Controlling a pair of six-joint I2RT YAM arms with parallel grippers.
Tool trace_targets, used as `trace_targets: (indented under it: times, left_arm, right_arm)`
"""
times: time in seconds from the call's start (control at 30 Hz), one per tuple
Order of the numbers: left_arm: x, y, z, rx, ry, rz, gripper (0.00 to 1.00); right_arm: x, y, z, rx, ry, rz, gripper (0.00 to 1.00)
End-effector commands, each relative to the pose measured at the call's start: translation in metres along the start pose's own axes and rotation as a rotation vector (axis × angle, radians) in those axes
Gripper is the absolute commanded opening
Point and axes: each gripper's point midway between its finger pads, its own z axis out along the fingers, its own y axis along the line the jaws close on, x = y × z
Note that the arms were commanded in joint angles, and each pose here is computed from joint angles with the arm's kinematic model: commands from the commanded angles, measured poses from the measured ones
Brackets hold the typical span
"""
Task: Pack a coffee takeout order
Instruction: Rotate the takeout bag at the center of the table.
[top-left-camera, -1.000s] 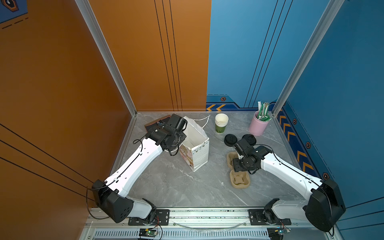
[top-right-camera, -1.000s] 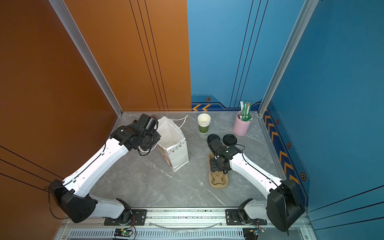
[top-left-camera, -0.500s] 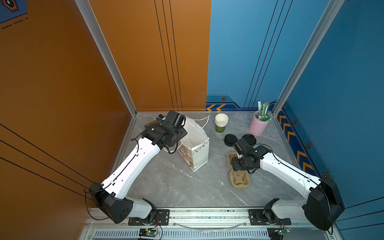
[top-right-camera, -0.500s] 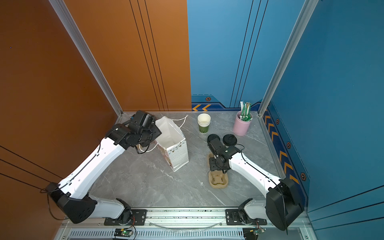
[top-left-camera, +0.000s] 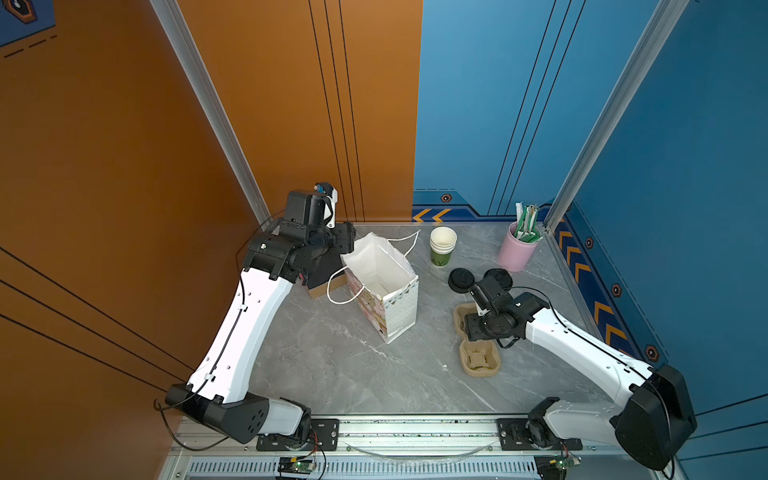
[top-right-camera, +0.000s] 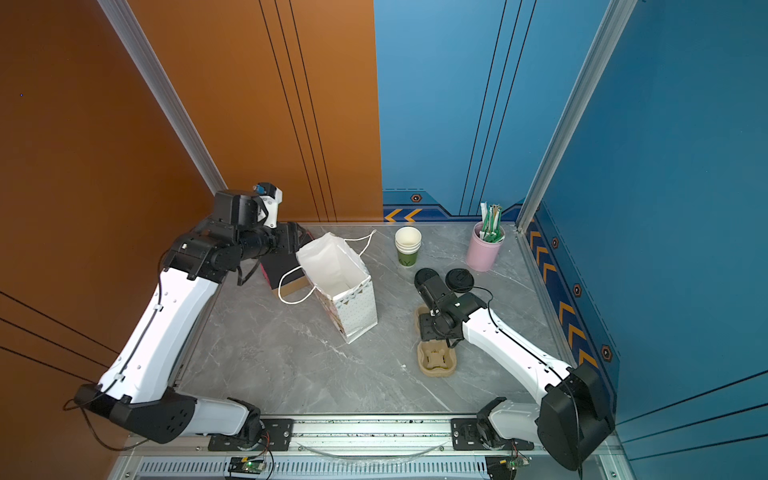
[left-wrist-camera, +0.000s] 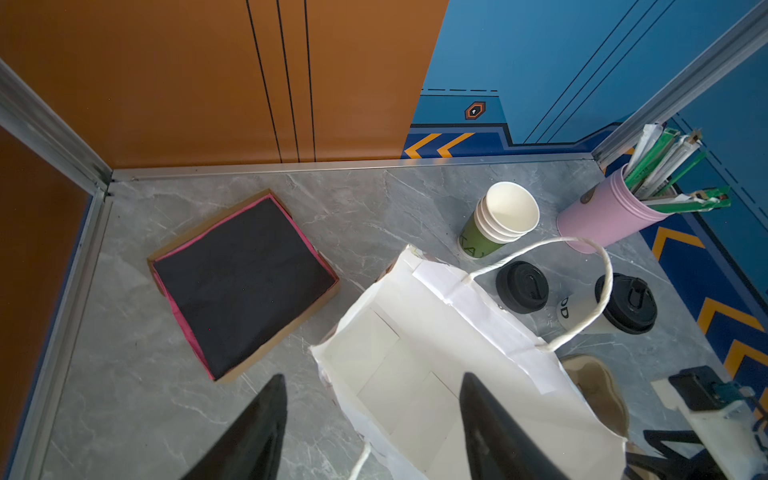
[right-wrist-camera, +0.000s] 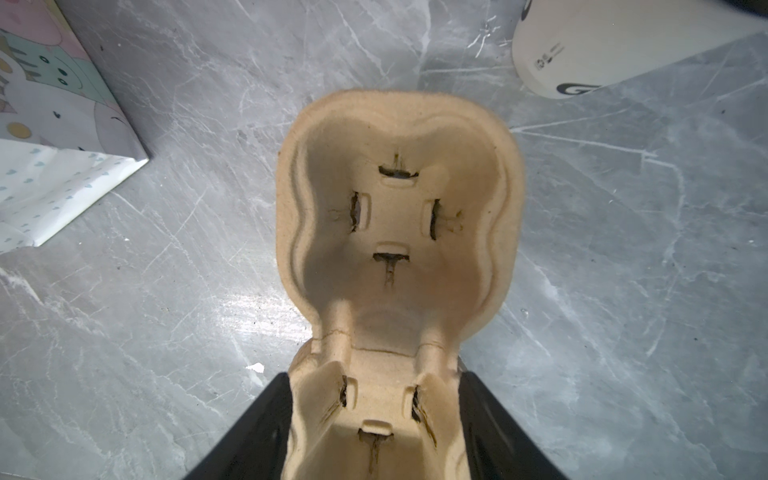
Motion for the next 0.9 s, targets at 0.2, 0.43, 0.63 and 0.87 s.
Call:
trace_targets:
  times: [0.2,0.43,0.63,0.87]
  left_arm:
    - [0.013,-0.019,0.053,0.222,0.170,0.317,0.54]
    - [0.018,-0.003,0.084,0.176,0.262,0.345,0.51]
    - [0.030,0.001,0.100,0.156,0.338,0.372,0.48]
    - [0.043,0.006,0.112,0.119,0.391,0.392,0.40]
  right_arm:
    - [-0.008,0.002,-0.013,0.005,-0.028,-0.019,0.66]
    - [-0.015,0.002,-0.014,0.013,-0.041,-0.028,0.66]
    - [-0.017,0.005,-0.012,0.011,-0.030,-0.035,0.67]
    - [-0.019,0.006,-0.013,0.007,-0.036,-0.034,0.67]
